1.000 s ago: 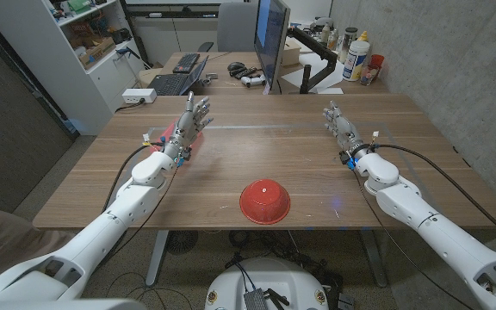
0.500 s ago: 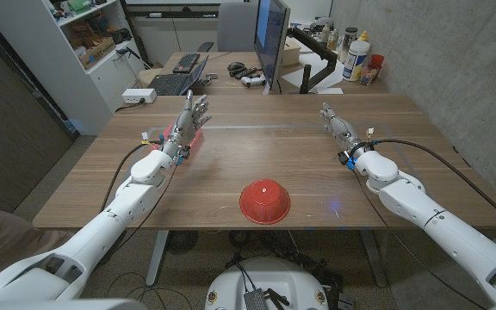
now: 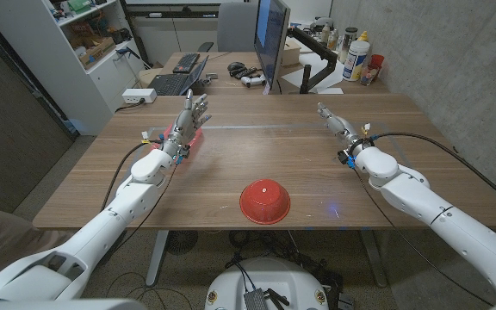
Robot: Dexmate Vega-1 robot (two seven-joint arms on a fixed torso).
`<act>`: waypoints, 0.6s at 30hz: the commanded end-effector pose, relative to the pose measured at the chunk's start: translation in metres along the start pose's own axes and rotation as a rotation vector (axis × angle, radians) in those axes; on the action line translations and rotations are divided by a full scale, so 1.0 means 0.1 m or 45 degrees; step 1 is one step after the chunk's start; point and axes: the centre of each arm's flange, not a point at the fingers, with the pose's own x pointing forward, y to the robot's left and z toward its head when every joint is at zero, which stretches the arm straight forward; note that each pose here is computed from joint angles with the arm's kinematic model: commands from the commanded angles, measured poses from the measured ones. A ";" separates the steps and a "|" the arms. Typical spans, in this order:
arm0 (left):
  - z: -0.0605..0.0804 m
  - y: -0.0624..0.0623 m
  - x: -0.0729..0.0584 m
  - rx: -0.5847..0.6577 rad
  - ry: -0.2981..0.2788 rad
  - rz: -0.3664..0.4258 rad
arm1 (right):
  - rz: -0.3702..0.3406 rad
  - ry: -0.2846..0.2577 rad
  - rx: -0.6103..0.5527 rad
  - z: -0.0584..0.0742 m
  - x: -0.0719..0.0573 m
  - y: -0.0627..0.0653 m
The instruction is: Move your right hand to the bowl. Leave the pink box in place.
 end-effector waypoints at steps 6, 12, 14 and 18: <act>0.02 0.00 -0.01 -0.005 -0.003 -0.011 | -0.009 0.010 -0.215 0.25 -0.14 0.10; 0.01 0.02 0.01 -0.004 0.002 -0.012 | -0.005 0.008 -0.286 0.33 -0.16 0.16; 0.00 0.02 0.01 -0.003 0.004 -0.011 | 0.001 0.001 -0.305 0.36 -0.16 0.17; -0.02 0.03 0.02 0.000 0.011 -0.014 | 0.034 0.017 -0.394 0.45 -0.16 0.18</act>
